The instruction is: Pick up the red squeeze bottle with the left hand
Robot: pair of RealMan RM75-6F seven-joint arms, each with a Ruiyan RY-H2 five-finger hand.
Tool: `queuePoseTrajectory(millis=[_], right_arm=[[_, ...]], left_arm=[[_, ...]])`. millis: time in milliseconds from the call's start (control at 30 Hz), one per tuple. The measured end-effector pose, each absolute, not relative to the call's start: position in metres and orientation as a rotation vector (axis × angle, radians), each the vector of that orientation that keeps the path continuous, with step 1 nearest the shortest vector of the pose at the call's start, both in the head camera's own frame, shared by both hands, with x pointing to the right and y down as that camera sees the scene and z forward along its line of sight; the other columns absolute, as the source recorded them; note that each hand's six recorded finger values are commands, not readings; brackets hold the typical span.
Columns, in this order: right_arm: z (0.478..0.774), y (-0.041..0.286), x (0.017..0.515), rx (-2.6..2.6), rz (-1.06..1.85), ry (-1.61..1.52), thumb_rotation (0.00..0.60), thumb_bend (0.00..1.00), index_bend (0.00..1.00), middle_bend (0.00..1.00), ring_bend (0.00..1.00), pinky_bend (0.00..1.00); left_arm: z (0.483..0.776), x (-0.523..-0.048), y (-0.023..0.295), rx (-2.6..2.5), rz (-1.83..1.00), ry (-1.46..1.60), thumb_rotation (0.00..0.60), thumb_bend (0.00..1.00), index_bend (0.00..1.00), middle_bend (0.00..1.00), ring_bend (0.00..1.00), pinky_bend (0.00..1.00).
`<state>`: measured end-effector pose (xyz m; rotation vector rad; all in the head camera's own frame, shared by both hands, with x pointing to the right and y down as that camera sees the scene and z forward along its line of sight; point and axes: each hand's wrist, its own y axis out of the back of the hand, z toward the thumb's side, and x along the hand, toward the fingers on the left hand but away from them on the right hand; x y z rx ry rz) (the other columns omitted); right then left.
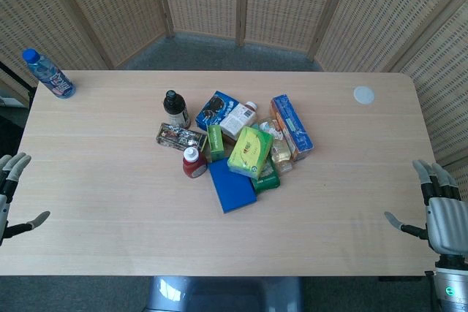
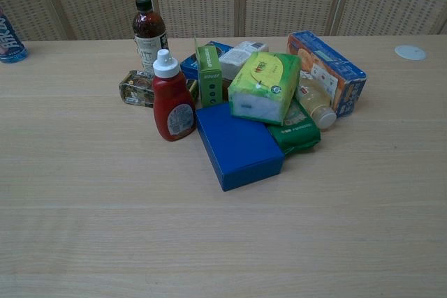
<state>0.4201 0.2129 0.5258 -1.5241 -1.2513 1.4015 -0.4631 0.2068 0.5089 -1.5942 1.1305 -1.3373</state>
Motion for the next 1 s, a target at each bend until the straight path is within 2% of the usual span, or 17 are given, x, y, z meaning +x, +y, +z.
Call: queuePoseTrajectory(millis=[300, 500, 1000], right_arm=[[0.524, 0.213, 0.423, -1.526, 1.402, -1.265, 0.491, 0.00, 0.00, 0.00, 0.00, 0.00], [0.525, 0.212, 0.426, -1.523, 1.416, -1.271, 0.493, 0.00, 0.00, 0.00, 0.00, 0.00], [0.532, 0.214, 0.416, -1.571, 1.404, -1.237, 0.494, 0.00, 0.00, 0.00, 0.00, 0.00]], left_arm=[[0.519, -0.462, 0.208, -1.613, -1.365, 1.103, 0.600, 0.00, 0.00, 0.00, 0.00, 0.00], [0.533, -0.449, 0.196, -1.655, -1.392, 1.071, 0.600, 0.00, 0.00, 0.00, 0.00, 0.00], [0.569, -0.338, 0.123, -1.776, -1.451, 0.697, 0.600, 0.00, 0.00, 0.00, 0.00, 0.00]])
